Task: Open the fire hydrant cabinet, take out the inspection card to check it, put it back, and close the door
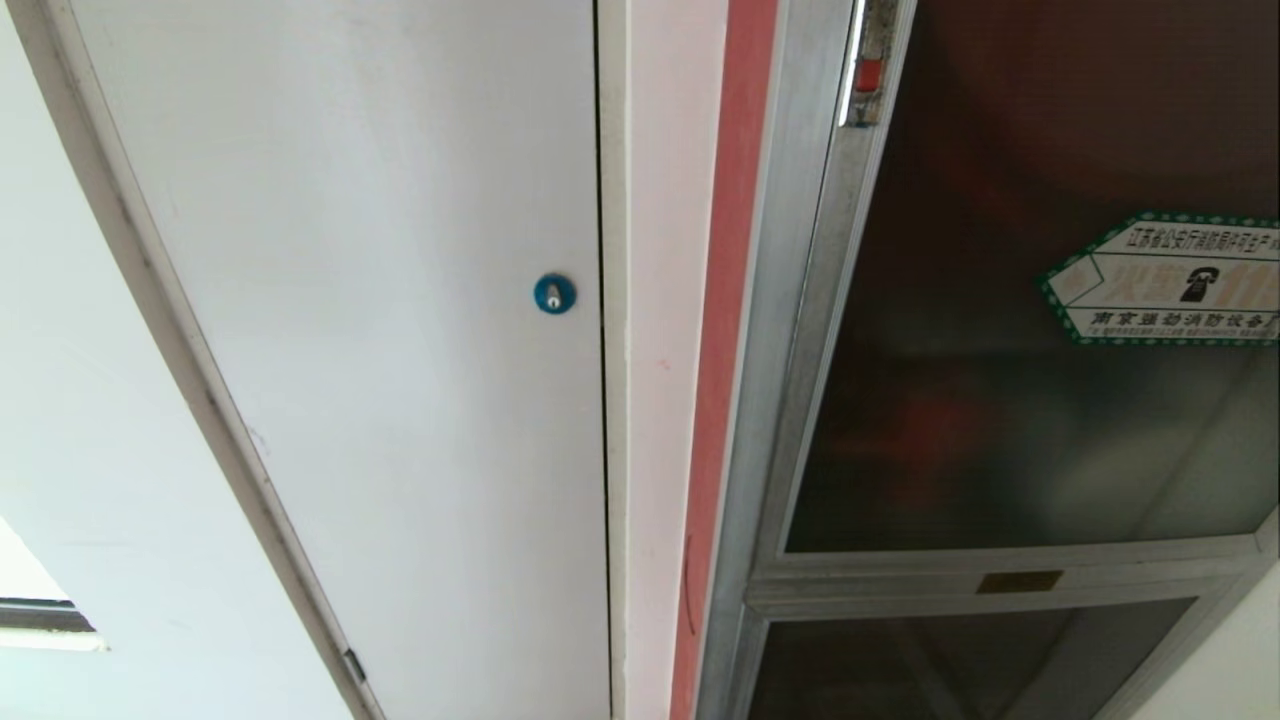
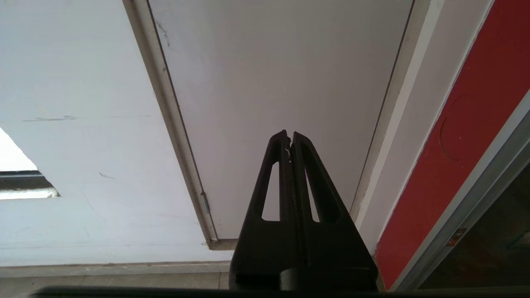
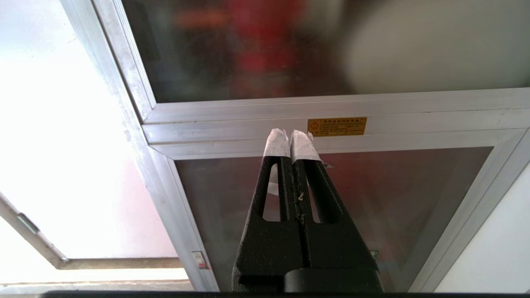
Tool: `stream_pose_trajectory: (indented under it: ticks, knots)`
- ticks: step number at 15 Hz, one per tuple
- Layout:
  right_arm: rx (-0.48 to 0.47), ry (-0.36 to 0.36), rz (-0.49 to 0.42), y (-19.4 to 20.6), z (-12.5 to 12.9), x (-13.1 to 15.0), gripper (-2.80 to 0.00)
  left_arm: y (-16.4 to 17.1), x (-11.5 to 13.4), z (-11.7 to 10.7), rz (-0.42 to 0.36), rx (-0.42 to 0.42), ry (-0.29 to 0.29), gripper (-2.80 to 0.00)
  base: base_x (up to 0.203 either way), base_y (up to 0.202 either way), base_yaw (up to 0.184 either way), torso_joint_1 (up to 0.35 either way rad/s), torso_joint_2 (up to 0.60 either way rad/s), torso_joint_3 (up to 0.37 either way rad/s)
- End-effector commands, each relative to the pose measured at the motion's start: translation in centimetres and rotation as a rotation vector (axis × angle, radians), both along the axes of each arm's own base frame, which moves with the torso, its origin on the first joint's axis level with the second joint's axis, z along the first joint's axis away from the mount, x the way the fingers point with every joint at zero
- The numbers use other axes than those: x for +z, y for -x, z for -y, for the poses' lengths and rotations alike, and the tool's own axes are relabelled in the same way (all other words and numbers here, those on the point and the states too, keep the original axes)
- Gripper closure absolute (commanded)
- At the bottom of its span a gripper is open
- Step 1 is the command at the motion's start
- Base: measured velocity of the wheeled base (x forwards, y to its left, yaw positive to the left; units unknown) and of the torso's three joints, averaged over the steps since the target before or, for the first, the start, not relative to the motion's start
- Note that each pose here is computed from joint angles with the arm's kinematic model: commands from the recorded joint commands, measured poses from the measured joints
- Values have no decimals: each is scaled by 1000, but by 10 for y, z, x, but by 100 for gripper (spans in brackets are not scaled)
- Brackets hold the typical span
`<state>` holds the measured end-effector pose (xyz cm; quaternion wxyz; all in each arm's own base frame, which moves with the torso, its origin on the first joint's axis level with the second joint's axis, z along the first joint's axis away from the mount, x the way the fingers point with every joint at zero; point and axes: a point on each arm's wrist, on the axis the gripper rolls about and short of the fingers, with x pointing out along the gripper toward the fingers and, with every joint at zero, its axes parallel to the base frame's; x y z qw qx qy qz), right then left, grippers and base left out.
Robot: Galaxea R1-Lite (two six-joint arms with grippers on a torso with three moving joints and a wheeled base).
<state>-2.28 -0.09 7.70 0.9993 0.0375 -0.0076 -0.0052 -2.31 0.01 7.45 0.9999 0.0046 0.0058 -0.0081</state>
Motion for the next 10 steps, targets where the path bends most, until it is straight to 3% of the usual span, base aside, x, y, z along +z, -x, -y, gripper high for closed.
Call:
stream_pose_trajectory:
  ticks: [1, 10]
  knots:
    - [0, 1, -7, 0, 0, -1, 0, 0, 0, 0, -1, -1, 0, 0, 0, 0, 0, 0, 0, 0]
    - [-4, -13, -6, 0, 0, -1, 0, 0, 0, 0, -1, 1, 0, 0, 0, 0, 0, 0, 0, 0]
